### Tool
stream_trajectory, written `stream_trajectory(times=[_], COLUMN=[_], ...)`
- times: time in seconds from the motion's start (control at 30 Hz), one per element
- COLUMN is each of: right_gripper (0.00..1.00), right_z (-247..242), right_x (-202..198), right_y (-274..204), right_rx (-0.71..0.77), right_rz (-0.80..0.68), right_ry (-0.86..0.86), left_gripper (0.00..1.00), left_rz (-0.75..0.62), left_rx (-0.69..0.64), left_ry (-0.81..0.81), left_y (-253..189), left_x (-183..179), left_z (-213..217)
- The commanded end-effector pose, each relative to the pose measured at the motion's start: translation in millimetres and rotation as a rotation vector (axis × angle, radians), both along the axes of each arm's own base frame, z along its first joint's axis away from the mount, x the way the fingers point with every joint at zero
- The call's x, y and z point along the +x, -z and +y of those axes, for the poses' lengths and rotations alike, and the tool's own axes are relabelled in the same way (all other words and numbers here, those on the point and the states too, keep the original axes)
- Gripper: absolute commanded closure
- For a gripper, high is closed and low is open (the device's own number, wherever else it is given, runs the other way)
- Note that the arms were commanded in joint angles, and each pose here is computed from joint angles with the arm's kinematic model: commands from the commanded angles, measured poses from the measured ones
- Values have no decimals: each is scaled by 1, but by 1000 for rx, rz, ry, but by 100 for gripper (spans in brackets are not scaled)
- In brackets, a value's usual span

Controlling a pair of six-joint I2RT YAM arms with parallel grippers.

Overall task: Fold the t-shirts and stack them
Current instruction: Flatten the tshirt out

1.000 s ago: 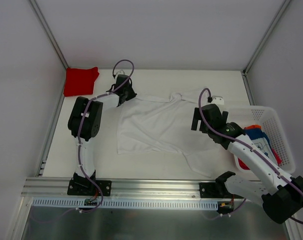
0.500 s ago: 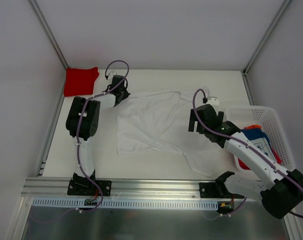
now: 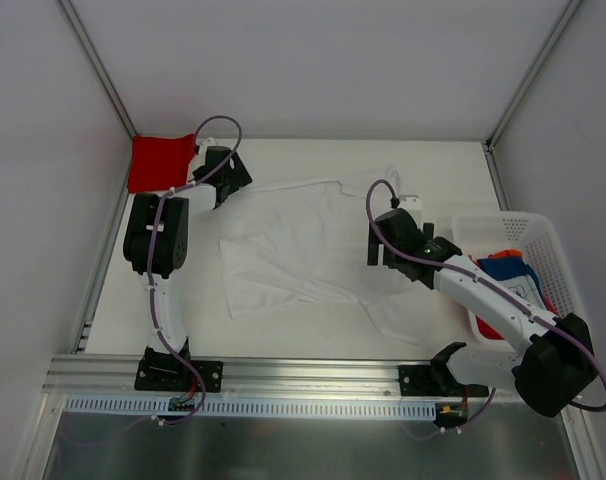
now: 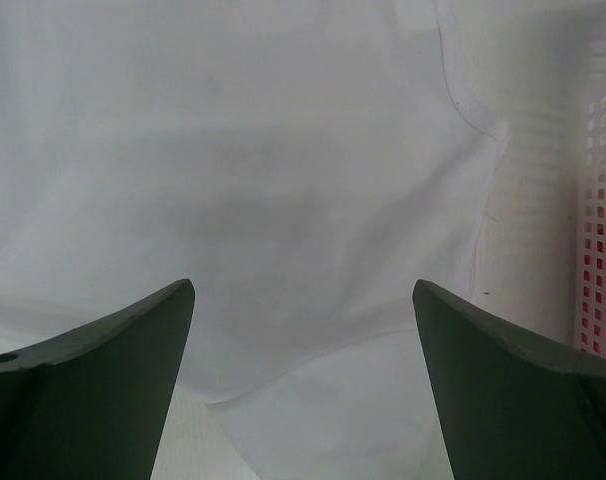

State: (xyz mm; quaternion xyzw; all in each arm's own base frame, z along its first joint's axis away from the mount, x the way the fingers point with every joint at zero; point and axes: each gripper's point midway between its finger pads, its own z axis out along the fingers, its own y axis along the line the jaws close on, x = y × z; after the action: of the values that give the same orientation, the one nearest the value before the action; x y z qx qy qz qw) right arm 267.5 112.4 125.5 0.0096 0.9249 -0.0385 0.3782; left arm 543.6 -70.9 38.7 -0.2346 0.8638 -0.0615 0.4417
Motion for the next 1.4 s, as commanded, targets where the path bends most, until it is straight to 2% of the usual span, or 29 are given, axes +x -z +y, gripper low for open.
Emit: stream_trajectory(times=[0.0, 0.03, 0.17, 0.23, 0.3, 0.33, 0.47, 0.5, 0.53, 0.57, 0.63, 0.7, 0.8, 0.83, 0.87, 0.9, 1.0, 1.1, 1.37], right_gripper=[4, 4, 2, 1, 0, 1, 0, 1, 0, 1, 2, 7, 40, 57, 63, 74, 94, 100, 100], right_z=[10, 11, 16, 25, 37, 44, 65, 70, 80, 83, 93, 95, 99, 100, 99, 95, 89, 81, 62], right_x=[13, 13, 19, 35, 55, 64, 106, 125, 131, 138, 160, 172, 188, 194, 198, 203, 215, 226, 240], right_y=[-13, -13, -16, -26, -50, -43, -48, -67, -65, -44, -35, -30, -18, -20, -10, -8, 4, 12, 32], right_rx=[20, 18, 8, -11, -15, -13, 46, 76, 98, 75, 71, 68, 102, 115, 111, 112, 118, 135, 174], right_rz=[-46, -46, -50, -72, -103, -70, -17, -50, -29, 40, 68, 78, 100, 91, 106, 107, 121, 131, 166], right_ry=[10, 10, -3, -39, -86, -107, -151, -153, -182, -181, -185, -177, -174, -170, -160, -148, -115, -88, -37], left_gripper=[8, 1, 1, 1, 1, 1, 1, 1, 1, 1, 1, 1, 1, 1, 1, 1, 1, 1, 1], left_rz=[-117, -131, -237, -316, -350, -344, -280, -274, -272, -263, -230, -202, -175, -170, -157, -152, -148, -149, -106], left_rx=[-18, -10, -31, -62, -84, -113, -67, -43, -32, -20, -35, -58, -68, -72, -83, -92, -108, -90, -104], left_ry=[104, 122, 172, 217, 258, 305, 360, 374, 389, 403, 420, 454, 496, 499, 504, 518, 552, 584, 608], left_y=[-43, -49, -88, -124, -151, -155, -142, -138, -136, -132, -119, -107, -92, -89, -82, -80, -76, -75, -61], left_x=[25, 28, 26, 13, -8, -19, -89, -99, -109, -118, -140, -160, -186, -192, -202, -208, -224, -232, -243], left_z=[-13, -14, -23, -32, -44, -55, -82, -85, -89, -91, -94, -97, -102, -103, -104, -108, -119, -127, -140])
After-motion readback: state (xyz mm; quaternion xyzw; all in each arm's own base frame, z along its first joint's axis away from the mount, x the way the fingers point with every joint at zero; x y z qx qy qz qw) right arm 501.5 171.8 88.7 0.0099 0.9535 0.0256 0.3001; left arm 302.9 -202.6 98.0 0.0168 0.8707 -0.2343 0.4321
